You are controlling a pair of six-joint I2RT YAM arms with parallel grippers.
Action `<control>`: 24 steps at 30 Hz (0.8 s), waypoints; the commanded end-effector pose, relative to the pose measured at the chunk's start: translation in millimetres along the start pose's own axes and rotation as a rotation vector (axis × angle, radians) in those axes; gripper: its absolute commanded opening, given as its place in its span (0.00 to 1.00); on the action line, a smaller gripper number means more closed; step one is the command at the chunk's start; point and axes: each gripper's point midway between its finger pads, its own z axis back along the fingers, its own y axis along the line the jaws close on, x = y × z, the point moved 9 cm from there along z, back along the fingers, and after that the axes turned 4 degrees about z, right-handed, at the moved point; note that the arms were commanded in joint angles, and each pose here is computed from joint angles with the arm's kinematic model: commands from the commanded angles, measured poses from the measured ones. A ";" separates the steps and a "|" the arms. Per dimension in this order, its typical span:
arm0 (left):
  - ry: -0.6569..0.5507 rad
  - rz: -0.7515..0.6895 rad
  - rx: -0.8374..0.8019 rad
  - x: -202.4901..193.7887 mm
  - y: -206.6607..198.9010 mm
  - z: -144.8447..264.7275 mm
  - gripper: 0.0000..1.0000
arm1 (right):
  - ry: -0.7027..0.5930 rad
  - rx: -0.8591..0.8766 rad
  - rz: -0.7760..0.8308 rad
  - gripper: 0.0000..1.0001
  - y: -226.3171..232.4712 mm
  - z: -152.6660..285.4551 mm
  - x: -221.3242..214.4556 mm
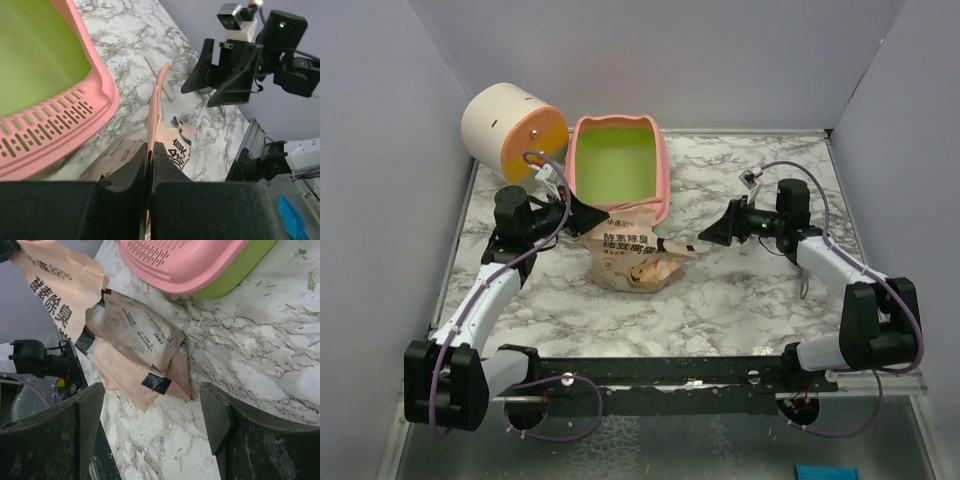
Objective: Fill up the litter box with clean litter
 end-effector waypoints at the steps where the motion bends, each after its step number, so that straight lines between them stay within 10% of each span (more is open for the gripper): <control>1: -0.074 -0.211 -0.126 11.6 -27.1 10.6 0.00 | 0.001 0.030 0.004 0.79 -10.1 -20.8 15.4; 24: -0.407 -0.463 -0.137 25.8 -33.8 19.9 0.00 | 0.051 0.580 0.109 0.67 12.0 -53.8 4.0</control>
